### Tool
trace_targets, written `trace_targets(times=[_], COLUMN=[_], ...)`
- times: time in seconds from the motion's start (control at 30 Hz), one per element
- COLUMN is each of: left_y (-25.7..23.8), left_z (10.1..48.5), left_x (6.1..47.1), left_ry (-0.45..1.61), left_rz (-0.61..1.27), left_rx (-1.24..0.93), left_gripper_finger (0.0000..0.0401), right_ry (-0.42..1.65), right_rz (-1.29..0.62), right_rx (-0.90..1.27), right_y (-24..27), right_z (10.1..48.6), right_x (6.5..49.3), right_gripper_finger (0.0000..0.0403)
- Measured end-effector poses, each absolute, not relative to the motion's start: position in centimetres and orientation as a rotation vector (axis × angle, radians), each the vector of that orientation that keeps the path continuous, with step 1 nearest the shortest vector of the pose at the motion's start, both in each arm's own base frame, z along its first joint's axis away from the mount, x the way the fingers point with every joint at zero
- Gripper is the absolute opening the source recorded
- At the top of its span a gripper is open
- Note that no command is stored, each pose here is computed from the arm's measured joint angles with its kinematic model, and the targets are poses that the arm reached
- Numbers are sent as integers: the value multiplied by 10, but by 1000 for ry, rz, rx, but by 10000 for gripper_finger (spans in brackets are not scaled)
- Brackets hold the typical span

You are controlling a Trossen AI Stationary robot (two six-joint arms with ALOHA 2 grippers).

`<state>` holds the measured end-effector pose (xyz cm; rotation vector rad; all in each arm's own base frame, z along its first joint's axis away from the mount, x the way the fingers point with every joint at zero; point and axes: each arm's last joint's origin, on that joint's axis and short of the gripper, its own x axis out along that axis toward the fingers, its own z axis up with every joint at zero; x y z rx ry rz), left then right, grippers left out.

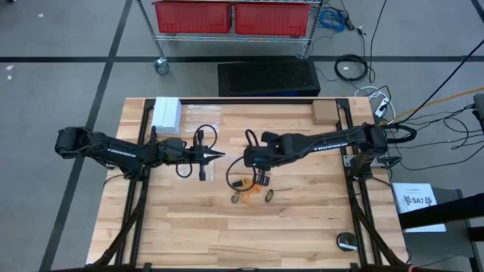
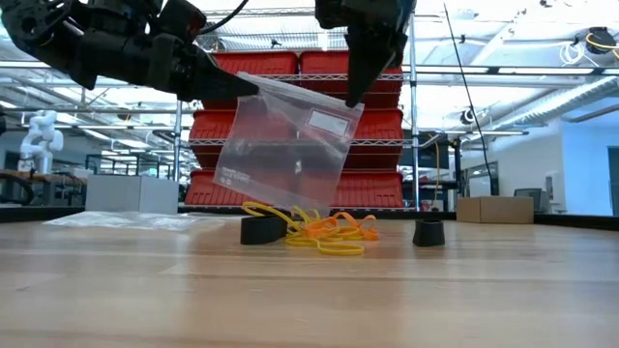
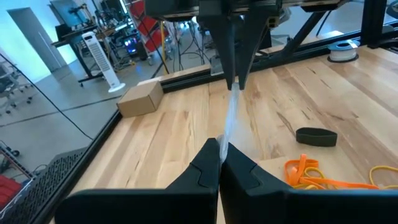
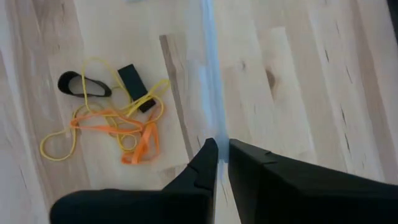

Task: Sort rubber bands
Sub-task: Open the right transparent zip bag

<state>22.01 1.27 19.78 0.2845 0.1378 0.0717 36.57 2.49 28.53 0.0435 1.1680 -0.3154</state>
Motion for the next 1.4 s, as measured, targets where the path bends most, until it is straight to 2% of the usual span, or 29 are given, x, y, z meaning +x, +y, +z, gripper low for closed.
trace_targets(times=[0.4,0.6,0.73,0.93,1.03,1.2,1.4], left_y=[13,13,14,28,35,42,43], left_z=[199,198,198,198,198,193,195], left_x=[220,220,220,218,218,219,228], left_ry=[125,137,134,139,136,145,148], left_rz=[73,79,99,165,139,92,78], left_rx=[265,264,266,244,200,172,170], left_gripper_finger=[1,1,1,1,1,1,1], right_ry=[1106,1208,1206,1137,1068,967,899], right_rz=[-321,-351,-360,-351,-312,-232,-178], right_rx=[47,50,62,55,38,-4,-108], right_y=[22,20,20,8,-4,-16,-16], right_z=[319,321,321,323,326,329,307], right_x=[341,325,325,333,341,354,386], right_gripper_finger=[15,19,46,115,131,107,23])
